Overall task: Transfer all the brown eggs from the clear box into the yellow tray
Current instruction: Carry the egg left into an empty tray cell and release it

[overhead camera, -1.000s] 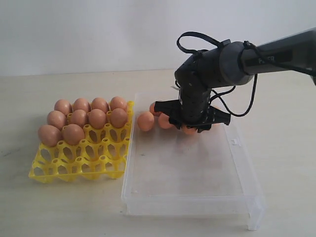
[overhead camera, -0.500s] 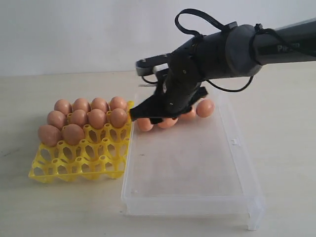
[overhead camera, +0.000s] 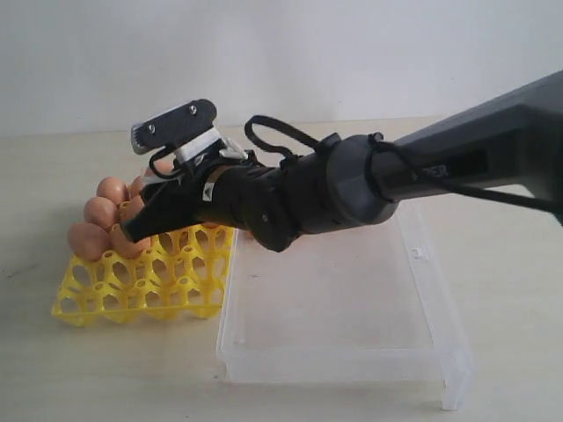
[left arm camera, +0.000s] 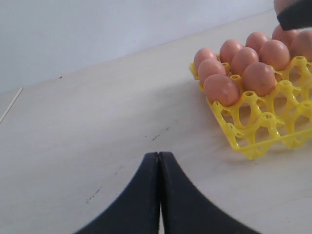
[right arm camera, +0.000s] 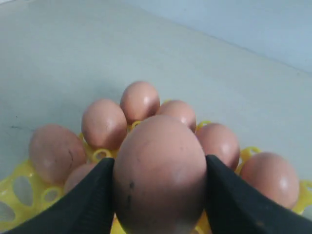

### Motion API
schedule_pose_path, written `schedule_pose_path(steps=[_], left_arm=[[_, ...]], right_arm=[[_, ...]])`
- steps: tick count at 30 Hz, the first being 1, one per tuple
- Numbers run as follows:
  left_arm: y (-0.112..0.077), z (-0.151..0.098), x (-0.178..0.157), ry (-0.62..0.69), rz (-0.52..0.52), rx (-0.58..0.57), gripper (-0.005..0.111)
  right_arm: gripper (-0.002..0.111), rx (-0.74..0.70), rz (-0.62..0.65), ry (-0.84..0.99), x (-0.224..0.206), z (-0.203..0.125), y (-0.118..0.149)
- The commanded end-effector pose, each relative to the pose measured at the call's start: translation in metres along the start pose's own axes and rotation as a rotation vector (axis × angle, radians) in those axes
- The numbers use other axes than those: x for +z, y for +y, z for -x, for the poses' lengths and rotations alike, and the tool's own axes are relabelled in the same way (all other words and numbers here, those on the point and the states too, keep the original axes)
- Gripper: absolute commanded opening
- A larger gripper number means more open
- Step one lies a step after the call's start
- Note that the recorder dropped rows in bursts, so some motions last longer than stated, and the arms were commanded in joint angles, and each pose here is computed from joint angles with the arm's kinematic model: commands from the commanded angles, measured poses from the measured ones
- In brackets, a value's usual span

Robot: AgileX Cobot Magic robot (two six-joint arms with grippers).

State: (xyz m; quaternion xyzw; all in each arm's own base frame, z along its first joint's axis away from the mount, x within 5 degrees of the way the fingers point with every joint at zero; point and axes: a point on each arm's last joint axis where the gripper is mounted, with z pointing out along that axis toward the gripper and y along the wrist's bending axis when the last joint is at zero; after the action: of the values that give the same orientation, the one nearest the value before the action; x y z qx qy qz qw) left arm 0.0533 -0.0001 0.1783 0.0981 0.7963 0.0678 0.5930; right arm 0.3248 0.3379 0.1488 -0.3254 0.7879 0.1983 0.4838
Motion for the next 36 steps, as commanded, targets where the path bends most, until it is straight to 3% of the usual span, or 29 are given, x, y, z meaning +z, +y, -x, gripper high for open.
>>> schedule_pose_path(steps=[1,14,23,31,36], left_arm=[[0.0,0.002,-0.001,-0.018,0.002,-0.004,0.0],[0.0,0.002,-0.001,-0.018,0.002,-0.004,0.0],[0.0,0.002,-0.001,-0.018,0.002,-0.004,0.0],[0.0,0.002,-0.001,-0.018,0.002,-0.004,0.0],[0.0,0.002,-0.001,-0.018,0.002,-0.004,0.0]], right_arm=[[0.0,0.004,0.01,0.013,0.01,-0.018,0.003],[0.005,0.004,0.016,0.001,0.018,-0.029,0.003],[0.046,0.057,0.016,0.016,0.02,-0.034,0.003],[0.065,0.056,0.016,0.061,0.017,-0.033,0.003],[0.064,0.049,0.019,0.11,0.005,-0.02,0.004]])
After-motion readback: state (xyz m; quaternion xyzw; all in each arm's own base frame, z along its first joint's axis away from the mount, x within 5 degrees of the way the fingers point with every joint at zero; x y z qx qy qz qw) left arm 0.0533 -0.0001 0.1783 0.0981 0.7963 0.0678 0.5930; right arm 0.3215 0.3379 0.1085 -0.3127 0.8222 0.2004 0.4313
